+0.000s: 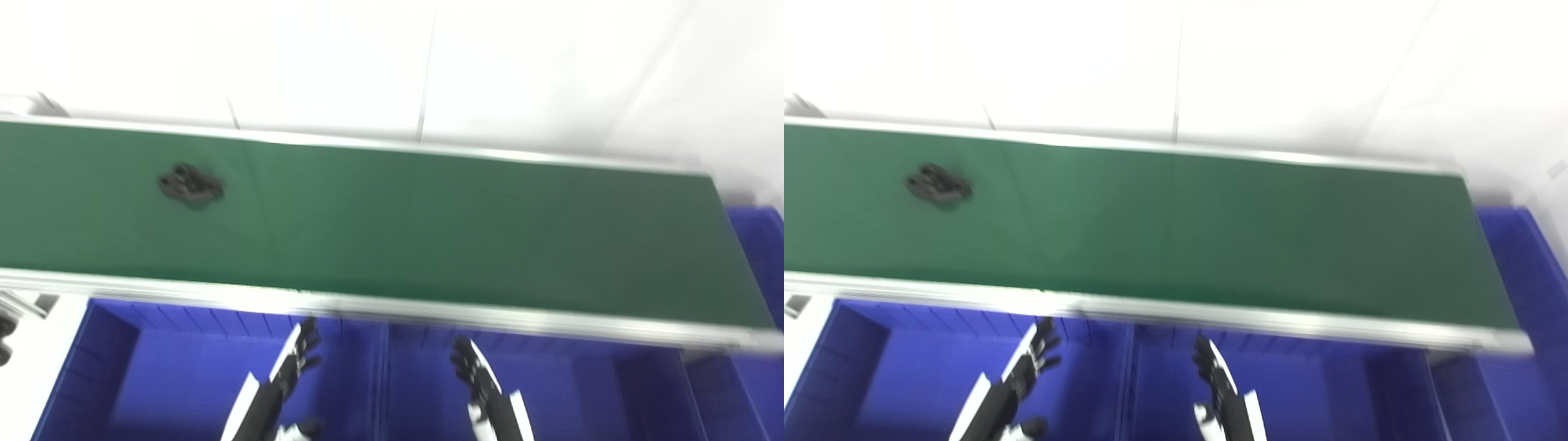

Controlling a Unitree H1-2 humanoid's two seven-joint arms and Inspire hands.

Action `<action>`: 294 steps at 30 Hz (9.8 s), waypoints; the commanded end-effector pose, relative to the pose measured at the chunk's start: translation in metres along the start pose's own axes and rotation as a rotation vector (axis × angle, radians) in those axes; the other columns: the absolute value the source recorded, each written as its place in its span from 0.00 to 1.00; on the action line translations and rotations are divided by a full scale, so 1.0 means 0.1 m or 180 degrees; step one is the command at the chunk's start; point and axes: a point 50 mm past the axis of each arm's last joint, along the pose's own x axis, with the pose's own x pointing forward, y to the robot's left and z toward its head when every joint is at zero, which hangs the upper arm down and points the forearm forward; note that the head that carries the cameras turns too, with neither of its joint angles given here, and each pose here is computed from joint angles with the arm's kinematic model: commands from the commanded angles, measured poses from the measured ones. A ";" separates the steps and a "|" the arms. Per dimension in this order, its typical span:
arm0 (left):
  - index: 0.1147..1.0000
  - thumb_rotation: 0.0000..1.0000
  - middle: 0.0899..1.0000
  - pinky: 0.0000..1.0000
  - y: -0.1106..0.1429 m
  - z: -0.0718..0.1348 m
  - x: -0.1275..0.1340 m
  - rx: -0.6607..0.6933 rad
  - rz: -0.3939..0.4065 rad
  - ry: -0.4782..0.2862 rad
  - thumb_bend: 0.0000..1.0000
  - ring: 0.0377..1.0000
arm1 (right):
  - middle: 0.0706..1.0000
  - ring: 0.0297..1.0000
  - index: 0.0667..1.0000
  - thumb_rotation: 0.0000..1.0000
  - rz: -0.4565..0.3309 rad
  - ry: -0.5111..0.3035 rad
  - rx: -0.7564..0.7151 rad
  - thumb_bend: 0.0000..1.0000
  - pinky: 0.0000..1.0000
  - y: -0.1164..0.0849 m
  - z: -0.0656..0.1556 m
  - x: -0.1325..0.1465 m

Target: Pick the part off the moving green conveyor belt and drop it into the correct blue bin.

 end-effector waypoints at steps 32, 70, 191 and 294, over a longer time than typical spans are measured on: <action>1.00 0.84 1.00 0.81 -0.25 -0.02 0.24 -0.0001 -0.0025 -0.0176 0.82 0.95 | 0.87 0.87 0.91 0.82 -0.0292 -0.0615 -0.0108 0.77 0.87 -0.34 0.47 -0.12; 1.00 0.84 1.00 0.80 -0.12 -0.05 0.19 0.0005 -0.0172 -0.0129 0.80 0.94 | 0.85 0.78 0.88 0.81 -0.0336 -0.1474 -0.1349 0.85 0.62 -0.20 1.65 1.09; 1.00 0.79 1.00 0.88 -0.30 0.33 0.04 -0.0336 -0.0063 -0.0351 0.80 0.96 | 0.28 0.20 0.45 0.13 0.0363 -0.1395 -0.3243 0.51 0.16 0.76 2.12 1.94; 1.00 0.84 1.00 0.86 0.21 0.35 0.08 -0.0222 0.0350 -0.0469 0.89 0.95 | 0.92 0.89 0.96 1.00 -0.0056 -0.0600 -0.0440 0.89 0.88 0.37 0.42 -0.23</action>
